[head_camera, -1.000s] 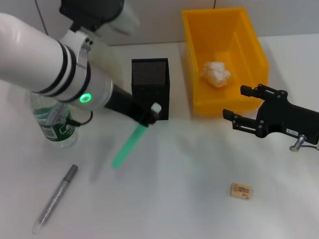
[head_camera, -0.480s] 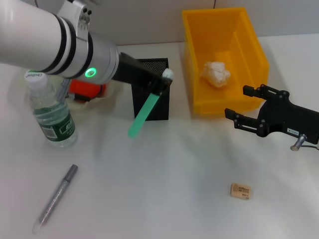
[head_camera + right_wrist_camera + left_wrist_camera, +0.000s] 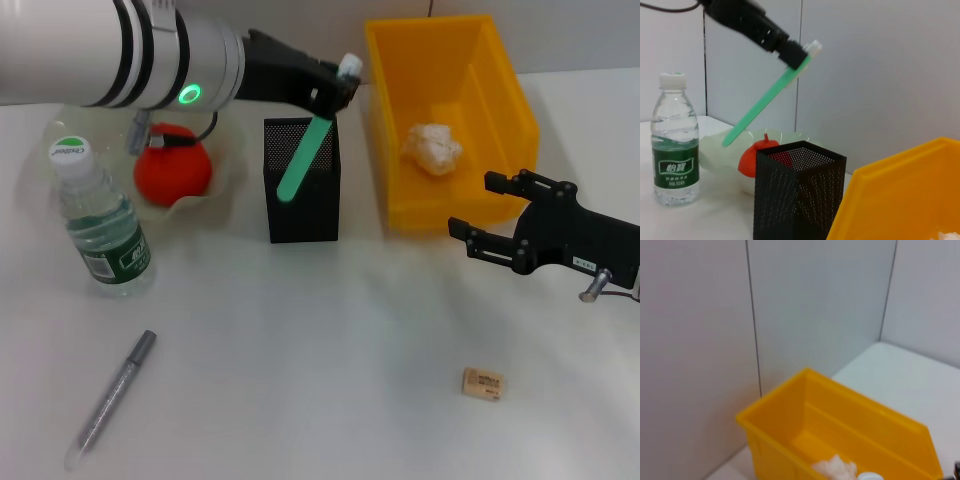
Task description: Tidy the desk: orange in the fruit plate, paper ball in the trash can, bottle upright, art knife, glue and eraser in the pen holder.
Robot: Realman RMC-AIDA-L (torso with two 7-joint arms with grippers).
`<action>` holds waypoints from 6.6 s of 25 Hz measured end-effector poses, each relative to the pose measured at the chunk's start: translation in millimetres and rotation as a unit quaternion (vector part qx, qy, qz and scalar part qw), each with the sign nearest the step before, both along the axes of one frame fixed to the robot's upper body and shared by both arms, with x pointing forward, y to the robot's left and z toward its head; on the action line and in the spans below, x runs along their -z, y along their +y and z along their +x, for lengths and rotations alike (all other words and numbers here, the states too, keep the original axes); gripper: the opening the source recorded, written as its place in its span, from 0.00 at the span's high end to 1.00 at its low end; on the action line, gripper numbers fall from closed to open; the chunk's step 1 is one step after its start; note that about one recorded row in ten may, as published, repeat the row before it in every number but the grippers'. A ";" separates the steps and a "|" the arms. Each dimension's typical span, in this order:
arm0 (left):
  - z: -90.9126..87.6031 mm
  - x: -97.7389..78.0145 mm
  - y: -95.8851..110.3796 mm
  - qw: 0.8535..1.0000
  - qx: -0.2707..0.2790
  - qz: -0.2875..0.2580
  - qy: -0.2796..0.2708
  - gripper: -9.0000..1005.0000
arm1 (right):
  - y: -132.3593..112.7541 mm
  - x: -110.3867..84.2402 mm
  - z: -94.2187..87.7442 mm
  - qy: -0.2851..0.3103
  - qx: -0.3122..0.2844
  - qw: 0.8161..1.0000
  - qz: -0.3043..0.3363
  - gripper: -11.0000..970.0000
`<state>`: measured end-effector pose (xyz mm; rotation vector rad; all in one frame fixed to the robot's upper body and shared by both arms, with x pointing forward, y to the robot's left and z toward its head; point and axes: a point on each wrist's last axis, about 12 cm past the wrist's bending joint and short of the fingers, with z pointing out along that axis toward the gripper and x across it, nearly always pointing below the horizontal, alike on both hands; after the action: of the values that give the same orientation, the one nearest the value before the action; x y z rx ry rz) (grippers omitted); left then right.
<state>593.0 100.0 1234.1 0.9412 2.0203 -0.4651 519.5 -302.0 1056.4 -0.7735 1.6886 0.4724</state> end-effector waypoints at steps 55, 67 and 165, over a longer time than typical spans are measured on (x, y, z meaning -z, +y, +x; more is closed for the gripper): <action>42.6 75.9 9.5 0.994 -0.057 -0.061 -0.070 0.67 | 4.2 -2.6 0.9 0.002 -0.008 1.000 0.008 0.21; 36.1 91.9 11.9 0.995 -0.058 -0.054 -0.054 0.65 | 4.5 -3.8 -1.3 0.001 -0.013 1.000 0.012 0.21; -77.1 138.1 87.4 0.951 0.238 -0.176 -0.088 0.16 | 2.1 -107.2 3.9 0.246 -0.022 0.961 -0.125 0.21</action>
<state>515.9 187.4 1096.0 1.1933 1.4754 -0.9348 523.4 -299.9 1163.6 -0.9299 2.2282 0.5180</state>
